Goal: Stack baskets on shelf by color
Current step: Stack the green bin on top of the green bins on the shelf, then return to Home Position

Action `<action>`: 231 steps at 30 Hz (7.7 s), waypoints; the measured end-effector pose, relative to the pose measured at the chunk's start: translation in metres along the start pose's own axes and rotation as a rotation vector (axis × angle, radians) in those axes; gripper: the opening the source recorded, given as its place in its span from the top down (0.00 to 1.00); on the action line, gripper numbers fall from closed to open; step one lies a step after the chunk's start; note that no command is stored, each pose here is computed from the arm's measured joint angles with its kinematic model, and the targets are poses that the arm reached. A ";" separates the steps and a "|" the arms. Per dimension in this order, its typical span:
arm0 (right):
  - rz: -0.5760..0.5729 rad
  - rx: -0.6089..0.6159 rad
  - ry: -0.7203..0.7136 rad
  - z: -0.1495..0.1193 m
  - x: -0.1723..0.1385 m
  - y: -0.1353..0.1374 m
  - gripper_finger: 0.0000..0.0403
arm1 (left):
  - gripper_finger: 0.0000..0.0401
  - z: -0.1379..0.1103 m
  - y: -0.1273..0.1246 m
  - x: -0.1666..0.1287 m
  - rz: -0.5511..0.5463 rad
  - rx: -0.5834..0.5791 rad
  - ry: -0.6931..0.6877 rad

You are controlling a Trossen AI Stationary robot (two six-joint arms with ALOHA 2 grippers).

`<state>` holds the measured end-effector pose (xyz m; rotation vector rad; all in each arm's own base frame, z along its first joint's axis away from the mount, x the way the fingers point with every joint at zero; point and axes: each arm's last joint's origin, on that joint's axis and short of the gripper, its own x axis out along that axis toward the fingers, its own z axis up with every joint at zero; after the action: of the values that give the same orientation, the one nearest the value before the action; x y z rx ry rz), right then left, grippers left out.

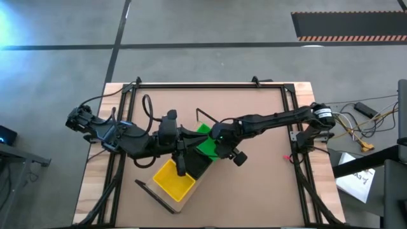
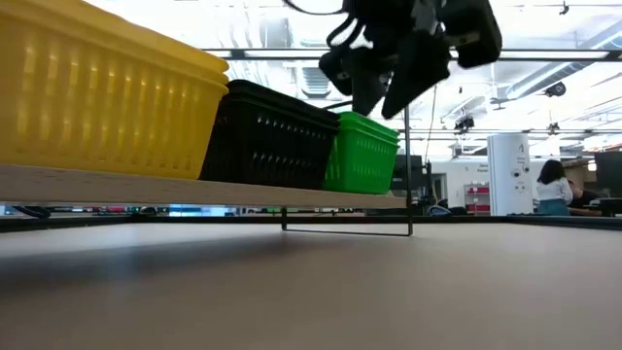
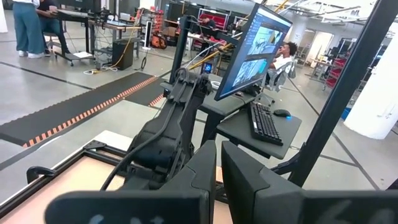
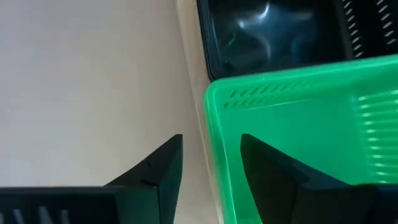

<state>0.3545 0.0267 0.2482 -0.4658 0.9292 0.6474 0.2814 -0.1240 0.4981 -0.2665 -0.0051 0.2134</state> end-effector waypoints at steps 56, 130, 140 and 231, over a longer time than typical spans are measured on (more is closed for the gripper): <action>-0.298 0.553 -0.415 -0.067 -0.135 0.035 0.86 | 0.98 0.005 0.021 0.015 0.090 -0.025 -0.018; -0.563 0.887 -1.001 -0.172 -0.168 0.169 0.98 | 1.00 -0.283 0.233 -0.142 -0.216 0.283 0.000; -0.564 0.888 -1.000 -0.172 -0.168 0.169 0.98 | 1.00 -0.285 0.234 -0.146 -0.242 0.344 0.002; -0.569 0.305 -0.939 -0.201 -0.049 0.174 0.98 | 1.00 -0.285 0.233 -0.145 -0.253 0.354 0.008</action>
<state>0.0968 0.0120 0.1681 -0.0966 -0.0233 0.1395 0.1010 -0.0089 0.1648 0.0868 0.0072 -0.0404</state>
